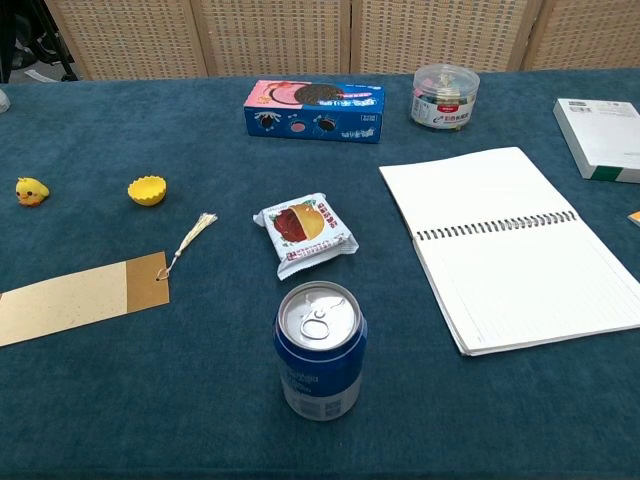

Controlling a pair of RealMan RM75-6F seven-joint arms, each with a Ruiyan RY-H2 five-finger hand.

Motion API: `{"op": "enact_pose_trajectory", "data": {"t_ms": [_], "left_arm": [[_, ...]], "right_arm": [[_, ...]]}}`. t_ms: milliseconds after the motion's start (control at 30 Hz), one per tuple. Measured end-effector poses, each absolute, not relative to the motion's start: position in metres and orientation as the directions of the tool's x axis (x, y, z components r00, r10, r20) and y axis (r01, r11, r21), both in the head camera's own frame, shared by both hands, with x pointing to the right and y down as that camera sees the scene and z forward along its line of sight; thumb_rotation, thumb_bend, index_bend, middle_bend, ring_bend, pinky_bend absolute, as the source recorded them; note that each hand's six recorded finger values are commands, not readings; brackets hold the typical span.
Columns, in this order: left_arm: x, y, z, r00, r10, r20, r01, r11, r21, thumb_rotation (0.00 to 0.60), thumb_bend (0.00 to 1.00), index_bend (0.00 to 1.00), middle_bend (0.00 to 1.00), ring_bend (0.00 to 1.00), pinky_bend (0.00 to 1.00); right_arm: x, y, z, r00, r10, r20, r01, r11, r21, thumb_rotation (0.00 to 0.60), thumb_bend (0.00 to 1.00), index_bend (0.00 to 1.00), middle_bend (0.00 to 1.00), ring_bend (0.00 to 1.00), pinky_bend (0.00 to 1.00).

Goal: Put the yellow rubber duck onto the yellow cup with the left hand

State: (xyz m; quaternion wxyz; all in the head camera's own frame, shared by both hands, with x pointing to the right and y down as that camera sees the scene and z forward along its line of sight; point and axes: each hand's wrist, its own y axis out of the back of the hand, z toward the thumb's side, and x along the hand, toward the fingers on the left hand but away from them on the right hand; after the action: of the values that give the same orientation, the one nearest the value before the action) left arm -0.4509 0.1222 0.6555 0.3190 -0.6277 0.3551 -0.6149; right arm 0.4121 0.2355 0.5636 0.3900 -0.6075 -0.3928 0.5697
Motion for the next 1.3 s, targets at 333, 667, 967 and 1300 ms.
{"op": "enact_pose_trajectory", "data": {"t_ms": [333,667,967,1300], "left_arm": [[-0.449,0.106,0.679,-0.038,-0.805,0.591,-0.048,-0.590,-0.806,0.600,0.32,0.29,0.00,0.00,0.00],[-0.449,0.104,0.700,-0.060,-0.763,0.643,-0.065,-0.640,-0.766,0.600,0.34,0.35,0.00,0.00,0.00],[-0.445,0.096,0.705,-0.063,-0.767,0.639,-0.051,-0.637,-0.770,0.600,0.35,0.35,0.00,0.00,0.00],[-0.442,0.095,0.718,-0.077,-0.751,0.656,-0.060,-0.653,-0.755,0.600,0.36,0.36,0.00,0.00,0.00]], "right_arm": [[0.413,0.235,0.563,0.041,0.922,-0.384,0.035,-0.386,-0.922,0.600,0.00,0.21,0.00,0.00,0.00],[0.413,0.235,0.563,0.042,0.923,-0.382,0.037,-0.384,-0.923,0.600,0.00,0.21,0.00,0.00,0.00],[0.413,0.234,0.563,0.040,0.925,-0.378,0.040,-0.380,-0.924,0.600,0.00,0.21,0.00,0.00,0.00],[0.414,0.234,0.562,0.038,0.927,-0.373,0.043,-0.374,-0.926,0.600,0.00,0.21,0.00,0.00,0.00]]}}
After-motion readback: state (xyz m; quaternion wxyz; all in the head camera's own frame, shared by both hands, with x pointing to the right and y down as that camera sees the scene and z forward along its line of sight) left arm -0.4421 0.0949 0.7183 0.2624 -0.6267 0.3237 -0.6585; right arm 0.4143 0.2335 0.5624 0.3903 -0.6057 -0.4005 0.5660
